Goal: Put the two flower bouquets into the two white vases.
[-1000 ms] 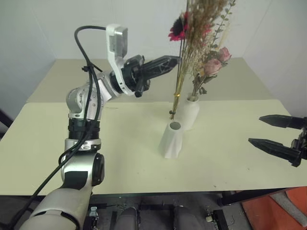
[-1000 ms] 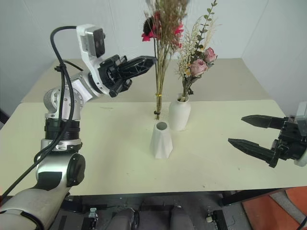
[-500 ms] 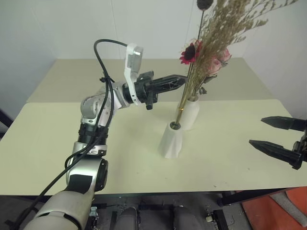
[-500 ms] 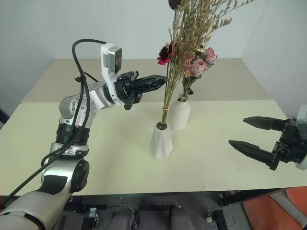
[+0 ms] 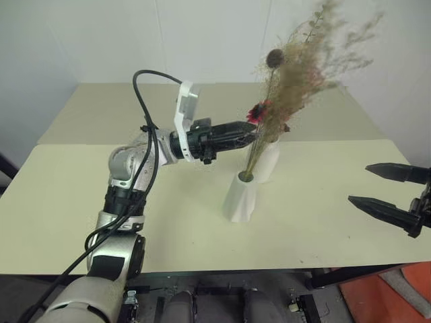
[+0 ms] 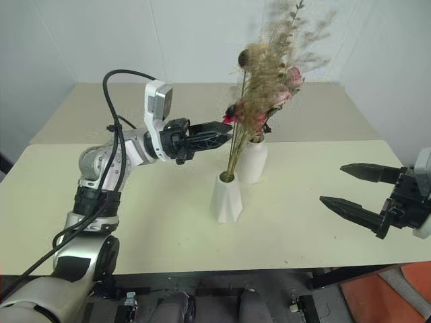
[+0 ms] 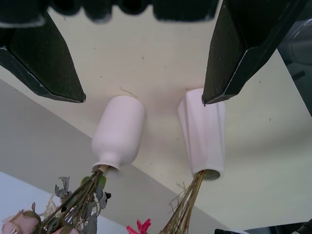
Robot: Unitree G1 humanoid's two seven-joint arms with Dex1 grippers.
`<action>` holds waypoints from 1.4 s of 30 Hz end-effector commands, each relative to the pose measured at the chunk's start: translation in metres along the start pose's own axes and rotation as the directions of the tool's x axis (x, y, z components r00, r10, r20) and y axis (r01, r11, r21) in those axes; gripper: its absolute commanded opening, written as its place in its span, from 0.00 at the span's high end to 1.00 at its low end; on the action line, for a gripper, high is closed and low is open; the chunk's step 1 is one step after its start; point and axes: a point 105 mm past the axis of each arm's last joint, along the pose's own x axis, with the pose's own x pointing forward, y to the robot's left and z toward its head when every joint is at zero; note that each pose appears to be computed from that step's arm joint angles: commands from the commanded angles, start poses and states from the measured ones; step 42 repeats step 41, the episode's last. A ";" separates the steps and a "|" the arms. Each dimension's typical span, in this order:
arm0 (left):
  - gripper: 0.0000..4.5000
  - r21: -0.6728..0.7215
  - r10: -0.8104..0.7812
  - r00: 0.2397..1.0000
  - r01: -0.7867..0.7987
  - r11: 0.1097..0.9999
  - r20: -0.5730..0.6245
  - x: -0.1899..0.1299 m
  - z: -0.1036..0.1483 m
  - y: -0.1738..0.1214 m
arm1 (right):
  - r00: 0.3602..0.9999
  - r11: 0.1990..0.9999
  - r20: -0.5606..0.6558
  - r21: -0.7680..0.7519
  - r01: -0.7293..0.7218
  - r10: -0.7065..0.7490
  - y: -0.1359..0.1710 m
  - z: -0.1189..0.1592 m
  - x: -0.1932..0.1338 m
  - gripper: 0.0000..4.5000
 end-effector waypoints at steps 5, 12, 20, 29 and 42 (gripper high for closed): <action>0.01 0.020 0.009 0.998 -0.008 1.000 -0.057 -0.024 0.004 -0.026 | 0.999 0.999 0.032 -0.037 0.000 0.001 0.000 0.006 0.002 0.00; 0.00 -0.004 0.091 0.978 -0.094 0.996 -0.185 -0.059 -0.014 -0.045 | 0.999 0.999 0.030 -0.034 -0.021 0.022 -0.003 0.002 0.009 0.00; 0.00 0.083 0.264 0.933 -0.252 0.964 -0.244 -0.105 -0.009 -0.055 | 0.998 0.998 0.028 -0.031 -0.047 0.048 -0.005 -0.002 0.015 0.00; 0.00 0.297 0.454 0.860 -0.382 0.875 -0.232 -0.157 0.005 -0.071 | 0.998 0.998 0.022 -0.025 -0.061 0.061 -0.015 -0.007 0.019 0.00; 0.00 0.321 0.524 0.821 -0.444 0.836 -0.228 -0.170 0.010 -0.090 | 1.000 1.000 -0.004 0.011 -0.028 0.028 -0.030 -0.010 0.019 0.00</action>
